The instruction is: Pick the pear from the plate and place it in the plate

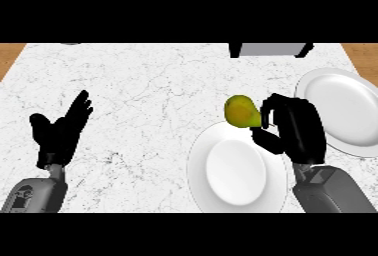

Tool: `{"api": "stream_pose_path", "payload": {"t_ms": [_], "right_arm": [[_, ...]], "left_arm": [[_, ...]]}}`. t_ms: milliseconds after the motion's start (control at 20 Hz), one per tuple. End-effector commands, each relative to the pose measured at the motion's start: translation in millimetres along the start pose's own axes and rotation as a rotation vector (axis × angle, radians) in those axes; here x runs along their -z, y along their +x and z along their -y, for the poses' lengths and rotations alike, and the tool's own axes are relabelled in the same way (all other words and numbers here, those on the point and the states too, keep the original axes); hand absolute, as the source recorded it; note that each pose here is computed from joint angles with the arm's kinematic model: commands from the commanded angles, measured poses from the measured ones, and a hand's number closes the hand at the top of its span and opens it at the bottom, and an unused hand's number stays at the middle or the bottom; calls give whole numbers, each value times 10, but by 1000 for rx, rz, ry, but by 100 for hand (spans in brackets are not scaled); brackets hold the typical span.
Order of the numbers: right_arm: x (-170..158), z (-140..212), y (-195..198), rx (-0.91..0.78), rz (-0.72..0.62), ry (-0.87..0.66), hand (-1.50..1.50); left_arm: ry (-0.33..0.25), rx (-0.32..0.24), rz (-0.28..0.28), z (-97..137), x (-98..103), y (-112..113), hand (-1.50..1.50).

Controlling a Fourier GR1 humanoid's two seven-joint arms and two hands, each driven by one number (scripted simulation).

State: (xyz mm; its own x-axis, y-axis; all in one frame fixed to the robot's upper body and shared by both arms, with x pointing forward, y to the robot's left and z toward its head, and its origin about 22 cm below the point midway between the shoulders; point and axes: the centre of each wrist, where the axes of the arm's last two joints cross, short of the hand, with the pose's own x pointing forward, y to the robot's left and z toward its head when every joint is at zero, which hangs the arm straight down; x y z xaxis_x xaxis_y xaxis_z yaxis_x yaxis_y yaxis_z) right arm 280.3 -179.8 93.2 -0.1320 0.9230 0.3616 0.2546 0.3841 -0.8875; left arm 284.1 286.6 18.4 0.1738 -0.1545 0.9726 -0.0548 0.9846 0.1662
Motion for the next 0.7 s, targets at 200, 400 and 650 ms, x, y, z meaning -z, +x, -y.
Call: {"api": "stream_pose_path", "payload": {"t_ms": [200, 400, 650], "right_arm": [[96, 378, -484, 82, -190, -198, 150], [156, 500, -770, 156, -262, -232, 150], [309, 786, -1336, 92, -334, -248, 150]], "left_arm": [[2, 5, 10, 3, -149, -101, 0], [-20, -1, 7, -137, -116, -2, 0], [-20, -9, 22, -157, -122, -106, 0]]}}
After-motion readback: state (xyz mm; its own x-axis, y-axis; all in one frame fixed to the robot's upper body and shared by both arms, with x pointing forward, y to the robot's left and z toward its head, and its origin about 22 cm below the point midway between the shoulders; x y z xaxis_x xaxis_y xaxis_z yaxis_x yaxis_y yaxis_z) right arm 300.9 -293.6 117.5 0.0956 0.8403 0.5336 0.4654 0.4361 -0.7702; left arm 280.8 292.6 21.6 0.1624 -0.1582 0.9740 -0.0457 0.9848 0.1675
